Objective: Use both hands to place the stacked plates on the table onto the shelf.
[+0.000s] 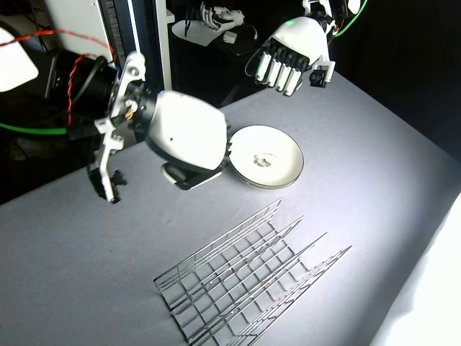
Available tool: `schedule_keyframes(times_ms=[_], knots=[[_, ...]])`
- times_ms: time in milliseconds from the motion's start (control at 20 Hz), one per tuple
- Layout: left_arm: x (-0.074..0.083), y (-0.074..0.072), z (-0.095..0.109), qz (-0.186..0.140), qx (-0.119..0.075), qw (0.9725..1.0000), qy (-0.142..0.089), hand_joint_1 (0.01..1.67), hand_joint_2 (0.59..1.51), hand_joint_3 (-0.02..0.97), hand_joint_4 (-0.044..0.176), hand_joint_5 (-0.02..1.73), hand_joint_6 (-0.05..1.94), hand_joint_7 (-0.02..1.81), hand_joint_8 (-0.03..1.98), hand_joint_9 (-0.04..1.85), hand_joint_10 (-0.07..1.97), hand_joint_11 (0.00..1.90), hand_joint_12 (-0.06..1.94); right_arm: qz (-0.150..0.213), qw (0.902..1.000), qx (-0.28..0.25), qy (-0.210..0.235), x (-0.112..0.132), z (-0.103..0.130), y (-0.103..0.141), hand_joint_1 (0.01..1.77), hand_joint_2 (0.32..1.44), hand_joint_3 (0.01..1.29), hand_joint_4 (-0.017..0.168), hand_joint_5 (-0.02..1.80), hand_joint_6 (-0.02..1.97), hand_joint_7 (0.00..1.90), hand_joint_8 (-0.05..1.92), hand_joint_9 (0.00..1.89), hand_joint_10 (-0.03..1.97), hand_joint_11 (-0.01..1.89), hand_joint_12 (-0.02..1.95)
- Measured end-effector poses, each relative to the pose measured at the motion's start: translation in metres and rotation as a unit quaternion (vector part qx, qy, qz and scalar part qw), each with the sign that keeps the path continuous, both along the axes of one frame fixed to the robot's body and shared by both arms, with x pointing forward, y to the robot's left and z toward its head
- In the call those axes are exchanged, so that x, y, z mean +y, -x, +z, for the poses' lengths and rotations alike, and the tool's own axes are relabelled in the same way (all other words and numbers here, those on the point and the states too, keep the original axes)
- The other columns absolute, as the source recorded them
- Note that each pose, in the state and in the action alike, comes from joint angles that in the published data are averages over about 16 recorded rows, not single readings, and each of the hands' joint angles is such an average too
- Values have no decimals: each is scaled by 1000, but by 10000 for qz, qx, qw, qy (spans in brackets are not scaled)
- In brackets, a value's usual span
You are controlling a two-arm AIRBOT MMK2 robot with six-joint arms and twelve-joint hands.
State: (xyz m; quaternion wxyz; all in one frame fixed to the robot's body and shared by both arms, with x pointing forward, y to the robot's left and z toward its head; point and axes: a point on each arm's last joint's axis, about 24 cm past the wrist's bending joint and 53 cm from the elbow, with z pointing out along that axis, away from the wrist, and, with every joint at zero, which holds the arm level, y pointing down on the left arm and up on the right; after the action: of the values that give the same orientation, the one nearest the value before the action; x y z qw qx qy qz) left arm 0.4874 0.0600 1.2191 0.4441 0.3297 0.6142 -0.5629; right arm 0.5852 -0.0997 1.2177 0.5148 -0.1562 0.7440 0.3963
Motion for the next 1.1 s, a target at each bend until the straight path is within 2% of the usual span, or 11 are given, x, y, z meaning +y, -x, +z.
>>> schedule_keyframes(times_ms=[200, 400, 550, 700, 900, 1100], knots=[[2, -1, -1, -26, 9, 10000, -38, 133, 972, 222, 4, 350, 341, 414, 488, 451, 541, 455, 562, 25, 10000, -9, -18, 2, 1, 0, 97, 1223, 84, 24, 565, 681, 639, 655, 670, 671, 790, 590], [3, -1, 0, -127, 4, 9999, -83, 106, 965, 221, 4, 264, 250, 312, 358, 339, 403, 342, 412, 48, 10000, -22, -37, 4, 1, -1, 76, 1222, 77, 18, 424, 509, 478, 489, 499, 500, 589, 435], [2, 1, 0, -298, -10, 9994, -159, 36, 929, 244, 3, 79, 47, 97, 92, 116, 117, 123, 108, 91, 9999, -43, -64, 6, 2, -2, 22, 1216, 75, -3, 183, 206, 214, 186, 224, 194, 285, 136], [3, 0, 2, -447, -56, 9987, -225, 26, 934, 218, 3, 15, -5, 14, -7, 17, 2, 20, -10, 130, 9999, -66, -85, 7, 2, -2, 16, 1222, 54, 0, 35, 24, 42, 11, 42, 15, 70, -4], [4, -3, 2, -668, -190, 9968, -390, 24, 931, 214, 2, 18, -12, 16, -15, 18, 8, 17, -18, 185, 9997, -98, -108, 6, 2, -3, 16, 1221, 58, -2, 20, 16, 19, 14, 16, 9, 14, -8], [5, -8, -4, -849, -371, 9935, -658, 21, 926, 212, 2, 19, -12, 17, -15, 20, 8, 16, -18, 230, 9996, -126, -123, 5, 1, -3, 15, 1221, 58, -3, 21, 15, 21, 12, 21, 8, 17, -8]])
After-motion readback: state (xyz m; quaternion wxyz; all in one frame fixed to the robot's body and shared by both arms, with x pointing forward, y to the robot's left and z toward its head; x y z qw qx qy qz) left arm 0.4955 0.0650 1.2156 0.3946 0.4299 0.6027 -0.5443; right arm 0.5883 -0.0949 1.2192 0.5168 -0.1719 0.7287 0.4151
